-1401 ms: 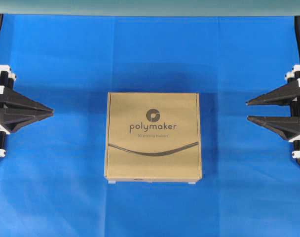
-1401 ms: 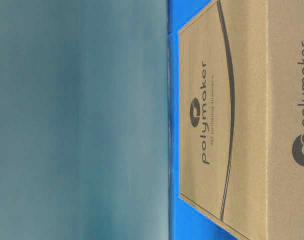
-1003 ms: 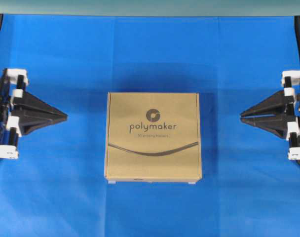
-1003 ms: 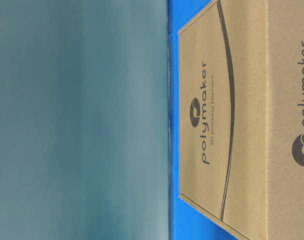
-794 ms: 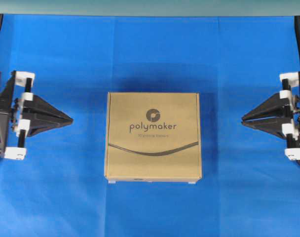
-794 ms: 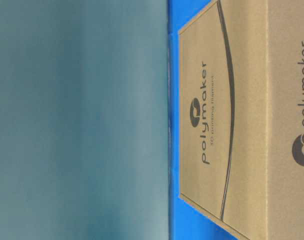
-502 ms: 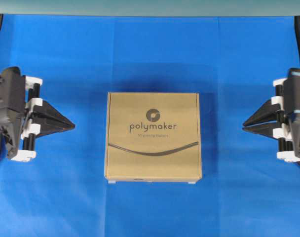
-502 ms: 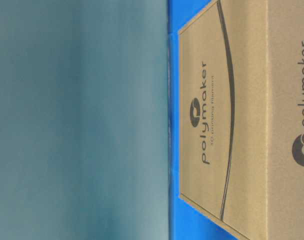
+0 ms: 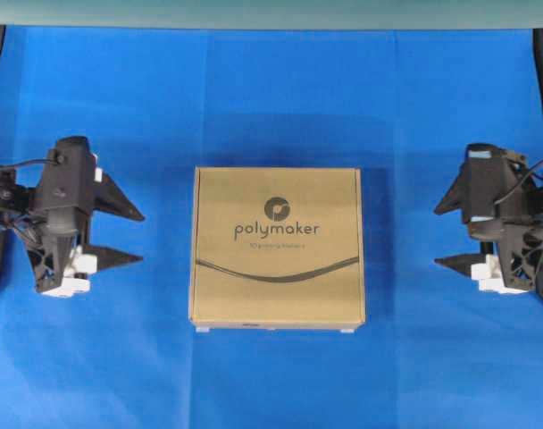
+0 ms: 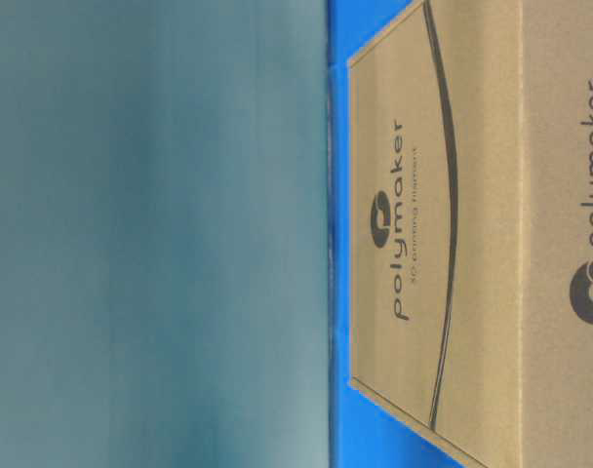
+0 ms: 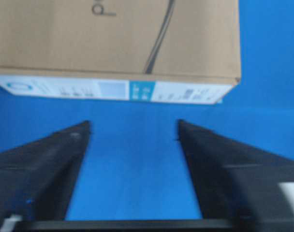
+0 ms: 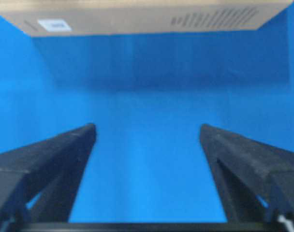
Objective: Lift up the cardboard box by clamping it between your arms.
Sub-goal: 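Move both grippers inward toward the left and right sides of the box, then press both grippers against opposite sides of the polymaker box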
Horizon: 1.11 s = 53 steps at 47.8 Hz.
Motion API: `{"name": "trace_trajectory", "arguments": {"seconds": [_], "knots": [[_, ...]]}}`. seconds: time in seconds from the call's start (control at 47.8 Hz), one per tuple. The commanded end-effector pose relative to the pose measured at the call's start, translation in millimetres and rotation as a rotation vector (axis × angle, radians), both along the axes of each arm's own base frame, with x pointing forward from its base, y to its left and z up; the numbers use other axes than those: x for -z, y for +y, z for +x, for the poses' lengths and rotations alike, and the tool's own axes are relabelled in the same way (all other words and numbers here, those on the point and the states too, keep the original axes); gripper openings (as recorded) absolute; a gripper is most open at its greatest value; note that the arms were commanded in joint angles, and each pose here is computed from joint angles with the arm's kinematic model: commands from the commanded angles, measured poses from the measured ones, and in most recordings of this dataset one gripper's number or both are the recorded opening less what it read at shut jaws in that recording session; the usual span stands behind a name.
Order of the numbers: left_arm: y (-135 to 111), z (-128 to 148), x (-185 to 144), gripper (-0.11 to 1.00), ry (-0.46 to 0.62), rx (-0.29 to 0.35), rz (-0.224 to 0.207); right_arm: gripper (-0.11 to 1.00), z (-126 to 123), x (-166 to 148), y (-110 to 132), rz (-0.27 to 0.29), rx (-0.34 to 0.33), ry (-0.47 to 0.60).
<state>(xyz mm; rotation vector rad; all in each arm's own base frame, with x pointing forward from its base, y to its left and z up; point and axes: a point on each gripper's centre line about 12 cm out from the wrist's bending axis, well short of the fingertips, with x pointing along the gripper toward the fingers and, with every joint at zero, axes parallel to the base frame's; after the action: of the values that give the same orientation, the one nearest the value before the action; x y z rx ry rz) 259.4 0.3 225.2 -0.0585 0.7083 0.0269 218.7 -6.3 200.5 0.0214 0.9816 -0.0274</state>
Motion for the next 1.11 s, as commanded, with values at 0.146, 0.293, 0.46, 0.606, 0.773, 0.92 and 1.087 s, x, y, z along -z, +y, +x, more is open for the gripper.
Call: {"name": "trace_trajectory", "arguments": {"seconds": [0.146, 0.293, 0.46, 0.606, 0.773, 0.92, 1.087], "knots": [[3, 9, 8, 0.86, 0.037, -0.02, -0.011, 1.0, 7, 11, -5, -0.007, 0.007, 0.068], [5, 11, 24, 0.86, 0.09, -0.034, -0.015, 0.99, 14, 21, -6, -0.008, 0.008, 0.079], [7, 18, 47, 0.86, 0.161, -0.034, -0.009, 0.99, 25, 39, -6, -0.008, 0.009, 0.069], [7, 27, 60, 0.86, 0.164, -0.03, -0.006, 0.99, 38, 53, -7, -0.009, 0.008, 0.057], [7, 39, 77, 0.86, 0.172, -0.026, -0.005, 0.99, 49, 68, -8, -0.011, 0.007, 0.05], [8, 51, 83, 0.86, 0.166, -0.026, -0.005, 0.99, 61, 79, -8, -0.012, 0.006, 0.05], [8, 65, 88, 0.86, 0.177, -0.014, 0.006, 0.99, 74, 87, -9, -0.013, 0.005, 0.048]]}}
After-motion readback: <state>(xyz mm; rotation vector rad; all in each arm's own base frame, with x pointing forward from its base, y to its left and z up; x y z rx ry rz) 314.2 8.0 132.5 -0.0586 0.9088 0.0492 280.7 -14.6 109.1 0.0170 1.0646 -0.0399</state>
